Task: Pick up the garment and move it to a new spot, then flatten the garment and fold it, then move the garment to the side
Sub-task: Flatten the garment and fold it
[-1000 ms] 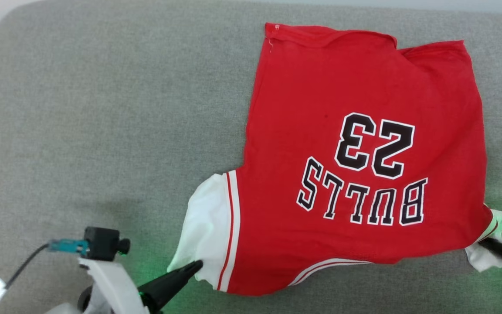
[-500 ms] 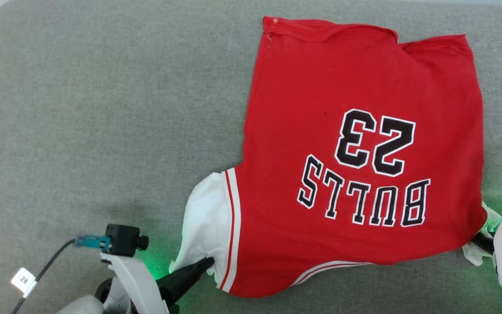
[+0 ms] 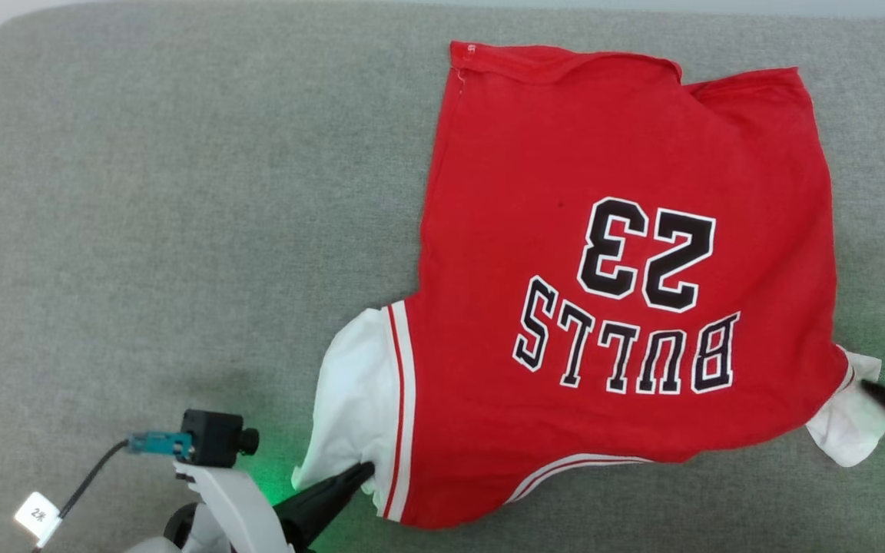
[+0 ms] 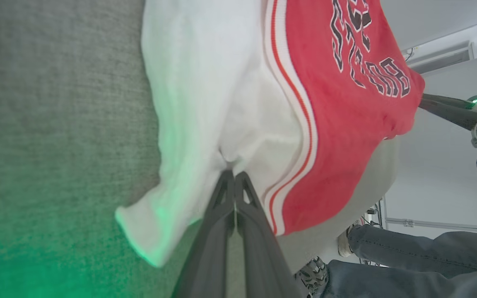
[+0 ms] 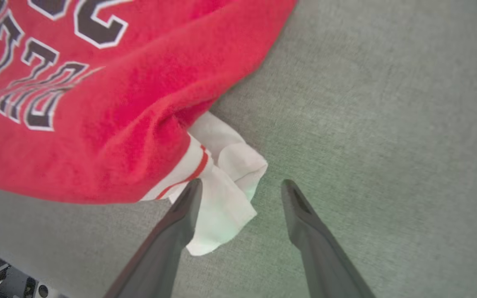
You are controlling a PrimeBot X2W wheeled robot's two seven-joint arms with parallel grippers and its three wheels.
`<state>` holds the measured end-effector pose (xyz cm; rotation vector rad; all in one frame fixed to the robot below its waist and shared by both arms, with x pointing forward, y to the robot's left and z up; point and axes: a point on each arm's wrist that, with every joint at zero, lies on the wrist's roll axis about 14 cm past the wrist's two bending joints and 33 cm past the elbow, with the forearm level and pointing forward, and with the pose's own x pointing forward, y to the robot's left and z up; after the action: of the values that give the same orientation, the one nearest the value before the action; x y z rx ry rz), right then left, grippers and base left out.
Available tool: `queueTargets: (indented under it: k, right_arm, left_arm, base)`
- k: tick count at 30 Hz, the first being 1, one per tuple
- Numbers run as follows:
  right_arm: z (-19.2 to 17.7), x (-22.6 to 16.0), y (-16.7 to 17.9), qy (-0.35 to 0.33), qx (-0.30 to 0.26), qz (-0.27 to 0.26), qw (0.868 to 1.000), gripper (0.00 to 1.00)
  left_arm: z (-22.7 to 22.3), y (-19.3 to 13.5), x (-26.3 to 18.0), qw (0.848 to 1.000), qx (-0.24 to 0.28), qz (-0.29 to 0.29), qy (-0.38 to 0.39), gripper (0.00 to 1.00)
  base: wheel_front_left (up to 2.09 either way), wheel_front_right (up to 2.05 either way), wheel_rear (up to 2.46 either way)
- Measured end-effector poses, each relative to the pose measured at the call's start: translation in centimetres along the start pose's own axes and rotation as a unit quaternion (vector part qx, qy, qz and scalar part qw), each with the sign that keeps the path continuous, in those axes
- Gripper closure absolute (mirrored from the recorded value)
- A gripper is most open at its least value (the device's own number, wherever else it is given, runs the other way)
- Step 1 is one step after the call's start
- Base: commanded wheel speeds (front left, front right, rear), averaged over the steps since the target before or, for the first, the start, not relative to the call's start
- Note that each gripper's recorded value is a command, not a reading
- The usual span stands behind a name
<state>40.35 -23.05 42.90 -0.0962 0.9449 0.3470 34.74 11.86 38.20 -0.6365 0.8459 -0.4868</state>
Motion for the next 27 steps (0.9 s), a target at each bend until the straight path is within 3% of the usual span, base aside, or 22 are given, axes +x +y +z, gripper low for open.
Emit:
queueTargets:
  k: [5, 10, 18, 27]
  right_arm:
    - [4.0, -2.5, -2.1, -0.046, 0.004, -0.023, 0.999, 0.0]
    - [10.6, -2.4, -3.9, -0.128, -0.001, -0.054, 0.99, 0.0]
    - [16.1, 4.5, -4.2, -0.121, -0.023, -0.079, 0.989, 0.0]
    - [17.9, 12.1, -5.5, -0.051, -0.051, -0.11, 0.991, 0.0]
  left_arm:
    - [-0.3, -0.8, -0.3, 1.0, 0.009, -0.008, 0.004, 1.0]
    - [0.4, -1.4, -0.2, 1.0, 0.02, -0.015, -0.002, 1.0]
    - [1.3, -1.1, 0.4, 1.0, 0.02, -0.014, -0.013, 1.0]
    - [1.5, 0.3, 1.3, 1.0, 0.007, -0.005, -0.015, 1.0]
  base:
    - [0.0, 0.0, 0.0]
    - [0.0, 0.0, 0.0]
    - [0.0, 0.0, 0.0]
    - [0.0, 0.0, 0.0]
